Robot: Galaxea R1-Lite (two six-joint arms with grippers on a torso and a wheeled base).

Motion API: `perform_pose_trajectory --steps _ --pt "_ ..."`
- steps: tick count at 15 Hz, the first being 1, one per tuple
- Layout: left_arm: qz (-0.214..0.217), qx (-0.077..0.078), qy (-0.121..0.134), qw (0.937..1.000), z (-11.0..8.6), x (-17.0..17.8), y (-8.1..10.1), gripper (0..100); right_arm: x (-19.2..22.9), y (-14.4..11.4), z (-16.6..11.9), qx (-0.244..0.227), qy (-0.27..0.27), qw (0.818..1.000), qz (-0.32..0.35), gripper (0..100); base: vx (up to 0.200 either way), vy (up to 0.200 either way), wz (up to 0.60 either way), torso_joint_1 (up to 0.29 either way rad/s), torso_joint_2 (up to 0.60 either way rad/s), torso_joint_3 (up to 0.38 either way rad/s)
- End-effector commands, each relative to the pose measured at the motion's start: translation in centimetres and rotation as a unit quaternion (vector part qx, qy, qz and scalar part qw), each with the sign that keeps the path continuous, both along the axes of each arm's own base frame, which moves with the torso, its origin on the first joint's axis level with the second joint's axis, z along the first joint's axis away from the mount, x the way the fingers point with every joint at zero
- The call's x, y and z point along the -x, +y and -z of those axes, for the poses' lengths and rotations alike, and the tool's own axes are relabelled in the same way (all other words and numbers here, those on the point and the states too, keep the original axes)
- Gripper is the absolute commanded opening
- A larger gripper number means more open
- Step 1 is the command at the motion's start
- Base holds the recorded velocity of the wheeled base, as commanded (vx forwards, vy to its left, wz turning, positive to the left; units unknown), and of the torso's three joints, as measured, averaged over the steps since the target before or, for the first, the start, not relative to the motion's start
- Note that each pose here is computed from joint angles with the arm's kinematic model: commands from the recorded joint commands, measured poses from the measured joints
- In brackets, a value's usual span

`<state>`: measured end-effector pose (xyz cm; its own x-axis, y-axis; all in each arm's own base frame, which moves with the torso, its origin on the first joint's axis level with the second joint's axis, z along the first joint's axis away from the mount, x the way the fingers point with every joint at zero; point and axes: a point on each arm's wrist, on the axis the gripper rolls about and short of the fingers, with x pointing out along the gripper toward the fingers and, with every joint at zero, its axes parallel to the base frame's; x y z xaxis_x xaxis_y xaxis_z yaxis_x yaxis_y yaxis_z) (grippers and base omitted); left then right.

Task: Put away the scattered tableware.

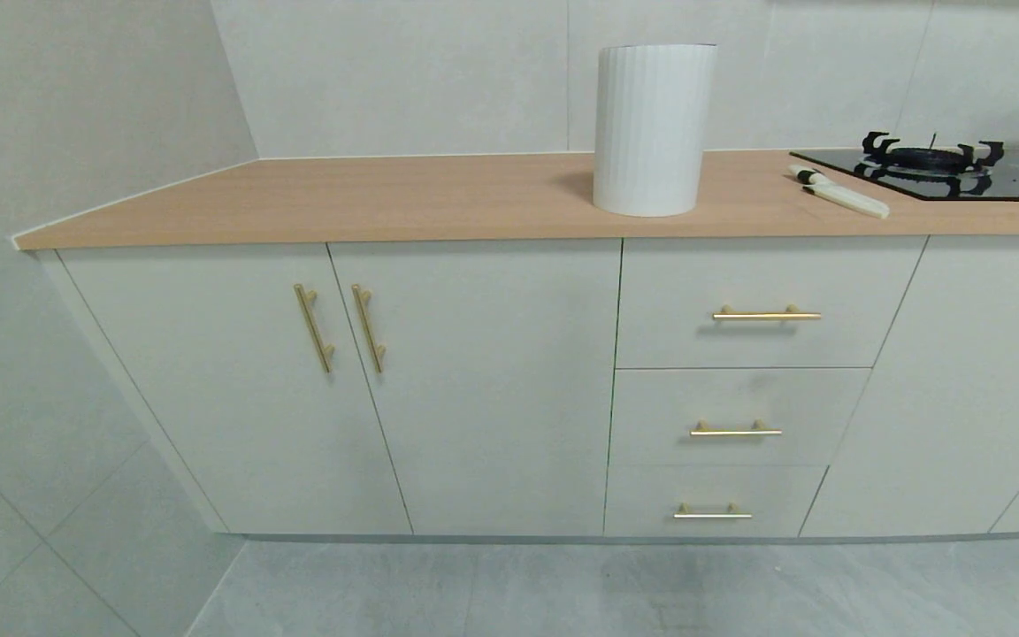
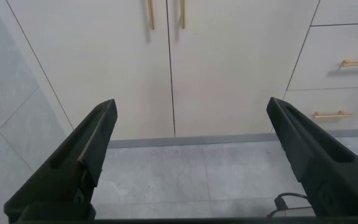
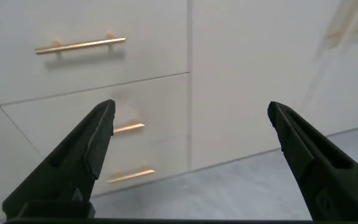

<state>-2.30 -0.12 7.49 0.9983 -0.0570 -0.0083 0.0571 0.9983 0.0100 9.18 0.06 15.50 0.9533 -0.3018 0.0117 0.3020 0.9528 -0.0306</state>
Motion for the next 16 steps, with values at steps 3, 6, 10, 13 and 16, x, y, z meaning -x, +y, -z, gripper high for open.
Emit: perform_pose_trajectory --steps 3,6,10,13,16 --pt "0.000 0.000 0.000 1.0000 0.0 0.0 0.0 100 13.1 -1.3 0.3 0.063 -0.050 0.996 0.029 100 0.000 0.000 0.00 0.000 0.00 0.000" --pt "0.000 0.000 0.000 1.0000 0.0 0.0 0.0 100 14.6 -1.0 1.0 0.063 -0.072 0.993 0.062 100 0.000 0.000 0.00 0.000 0.00 0.000" --pt "0.000 0.000 0.000 1.0000 0.0 0.0 0.0 100 13.8 -0.6 2.6 0.026 -0.068 0.997 -0.025 100 0.000 0.000 0.00 0.000 0.00 0.000" --pt "0.000 0.000 0.000 1.0000 0.0 0.0 0.0 100 12.2 -0.2 5.7 -0.002 -0.036 0.993 -0.116 100 0.000 0.000 0.00 0.000 0.00 0.000" --pt "0.000 0.000 0.000 1.0000 0.0 0.0 0.0 100 11.5 -0.2 7.4 -0.006 -0.024 0.992 -0.126 100 0.000 0.000 0.00 0.000 0.00 0.000"
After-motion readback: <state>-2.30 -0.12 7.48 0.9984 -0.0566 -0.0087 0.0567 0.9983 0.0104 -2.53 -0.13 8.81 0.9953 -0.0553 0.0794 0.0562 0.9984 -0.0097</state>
